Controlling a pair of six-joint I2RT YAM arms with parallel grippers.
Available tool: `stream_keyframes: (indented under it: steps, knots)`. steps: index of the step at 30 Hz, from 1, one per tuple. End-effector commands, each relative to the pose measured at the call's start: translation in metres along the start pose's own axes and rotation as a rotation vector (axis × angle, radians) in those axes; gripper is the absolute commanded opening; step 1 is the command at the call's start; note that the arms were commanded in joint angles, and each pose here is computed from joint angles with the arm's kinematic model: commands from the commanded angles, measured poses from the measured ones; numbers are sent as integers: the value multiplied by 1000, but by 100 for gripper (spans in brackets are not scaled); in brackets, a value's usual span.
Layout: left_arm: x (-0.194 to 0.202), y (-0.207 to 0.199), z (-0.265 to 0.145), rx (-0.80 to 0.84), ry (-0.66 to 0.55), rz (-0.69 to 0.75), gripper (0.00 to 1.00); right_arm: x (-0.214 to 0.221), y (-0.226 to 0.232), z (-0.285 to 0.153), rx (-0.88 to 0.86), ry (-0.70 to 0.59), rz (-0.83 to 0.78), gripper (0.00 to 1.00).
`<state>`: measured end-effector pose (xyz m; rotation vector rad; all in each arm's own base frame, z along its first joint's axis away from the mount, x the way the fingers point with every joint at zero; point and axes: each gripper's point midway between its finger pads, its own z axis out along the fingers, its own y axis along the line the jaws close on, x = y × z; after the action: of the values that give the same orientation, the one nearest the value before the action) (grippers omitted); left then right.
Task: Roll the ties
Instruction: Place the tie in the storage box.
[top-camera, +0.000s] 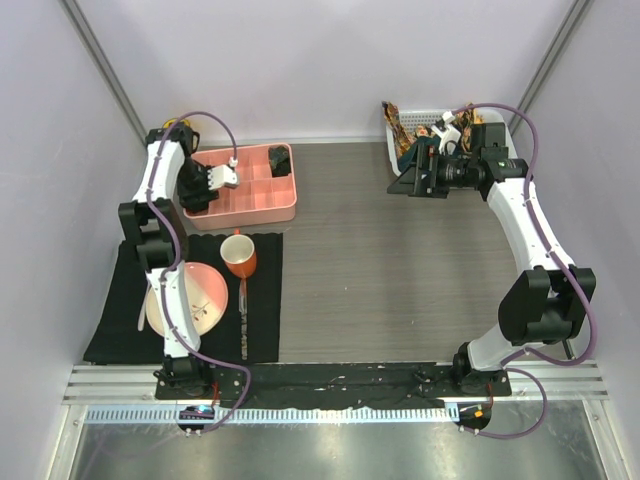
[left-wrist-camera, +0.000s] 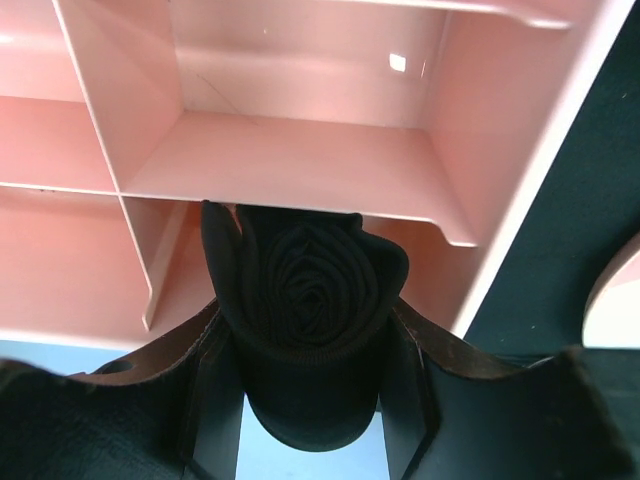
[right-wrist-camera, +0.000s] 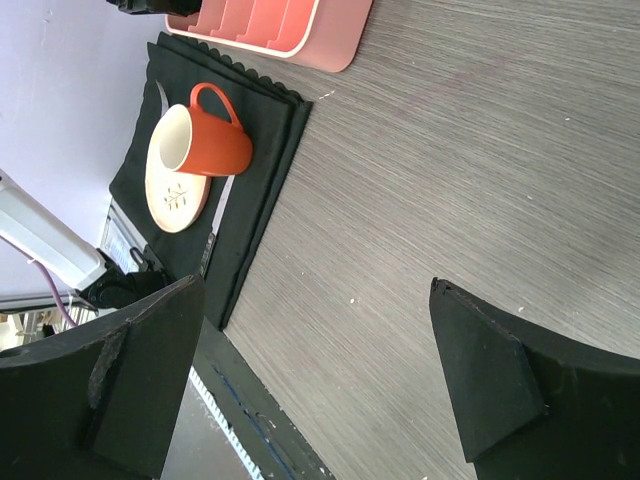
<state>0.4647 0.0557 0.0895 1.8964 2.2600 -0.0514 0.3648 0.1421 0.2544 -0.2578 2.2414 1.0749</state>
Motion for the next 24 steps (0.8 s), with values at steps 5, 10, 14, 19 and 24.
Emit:
stream_keyframes:
  steps: [5, 10, 14, 19, 24]
  knots:
    - [9, -11, -6, 71, 47, 14, 0, -6, 3, 0, -21, -22, -11, 100]
    - [11, -8, 4, 87, 55, -3, 0, -9, 1, 1, -20, -24, -8, 99]
    - [11, -10, 15, 108, 55, -19, 0, -8, -1, 3, -20, -22, 2, 99]
    - [11, -20, 31, 161, 35, -26, 0, -12, -9, -2, -4, -37, 18, 99]
    - [10, -25, 44, 193, 19, -28, 2, -11, -10, -3, -1, -37, 23, 100]
